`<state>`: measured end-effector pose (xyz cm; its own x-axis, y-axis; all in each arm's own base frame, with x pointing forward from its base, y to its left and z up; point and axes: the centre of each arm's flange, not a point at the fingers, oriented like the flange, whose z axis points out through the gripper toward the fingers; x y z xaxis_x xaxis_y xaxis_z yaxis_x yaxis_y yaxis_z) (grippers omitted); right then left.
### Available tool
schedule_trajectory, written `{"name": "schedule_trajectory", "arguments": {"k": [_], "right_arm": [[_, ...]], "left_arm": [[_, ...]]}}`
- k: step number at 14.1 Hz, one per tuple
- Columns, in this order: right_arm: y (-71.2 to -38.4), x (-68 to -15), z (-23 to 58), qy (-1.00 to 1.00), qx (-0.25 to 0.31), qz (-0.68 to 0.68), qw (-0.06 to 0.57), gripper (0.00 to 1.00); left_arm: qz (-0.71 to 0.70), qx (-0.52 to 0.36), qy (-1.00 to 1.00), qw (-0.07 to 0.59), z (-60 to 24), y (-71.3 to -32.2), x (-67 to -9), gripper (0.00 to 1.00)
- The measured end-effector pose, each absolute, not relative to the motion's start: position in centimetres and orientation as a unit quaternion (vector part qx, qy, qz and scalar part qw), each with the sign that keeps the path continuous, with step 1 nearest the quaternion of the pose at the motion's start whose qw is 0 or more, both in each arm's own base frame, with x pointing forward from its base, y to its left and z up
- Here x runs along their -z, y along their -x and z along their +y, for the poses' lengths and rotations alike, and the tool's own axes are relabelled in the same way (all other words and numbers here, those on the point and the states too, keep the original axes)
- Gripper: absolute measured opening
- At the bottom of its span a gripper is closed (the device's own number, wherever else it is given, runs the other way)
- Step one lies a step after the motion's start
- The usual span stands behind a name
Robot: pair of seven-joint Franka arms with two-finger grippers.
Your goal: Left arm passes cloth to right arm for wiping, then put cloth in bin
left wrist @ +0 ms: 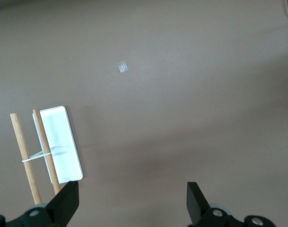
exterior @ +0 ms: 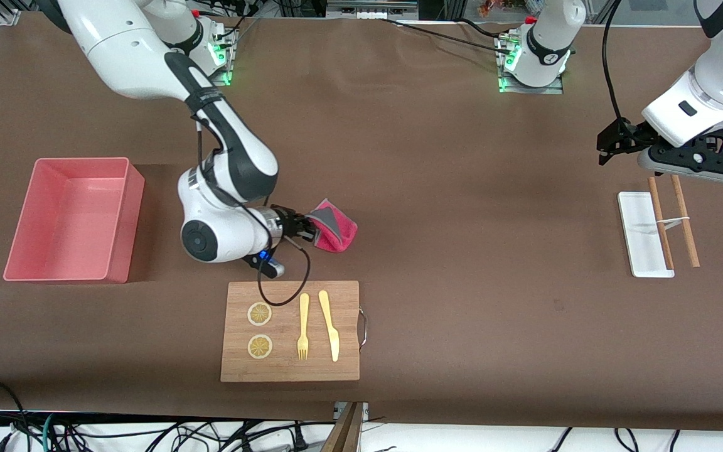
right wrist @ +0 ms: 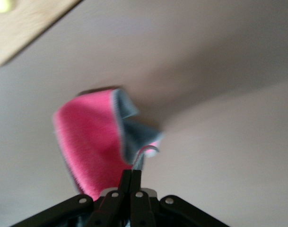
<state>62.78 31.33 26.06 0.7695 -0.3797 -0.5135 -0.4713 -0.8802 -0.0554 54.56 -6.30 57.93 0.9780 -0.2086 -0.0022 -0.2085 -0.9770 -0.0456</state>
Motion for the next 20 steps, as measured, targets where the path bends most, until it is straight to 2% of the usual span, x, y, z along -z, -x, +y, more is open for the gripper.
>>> {"name": "schedule_trajectory", "arguments": {"k": [8, 11, 16, 20], "right_arm": [[-64.3, -24.4, 18.8, 0.956, -0.279, 0.087, -0.009, 0.02], [-65.1, -25.0, 13.9, 0.958, -0.281, 0.046, -0.026, 0.02], [-65.6, -28.1, 6.9, 0.958, -0.286, -0.01, -0.029, 0.02], [-65.3, -32.8, 6.0, 0.956, -0.292, -0.02, -0.024, 0.02]], "left_arm": [[0.106, 0.001, 0.994, 0.023, -6.4, -54.6, -57.9, 1.0], [0.106, 0.0, 0.994, 0.023, -6.4, -54.5, -57.9, 1.0], [0.112, -0.001, 0.993, 0.023, -7.1, -54.4, -57.9, 1.0], [0.112, -0.003, 0.993, 0.023, -7.1, -54.4, -57.9, 1.0]]}}
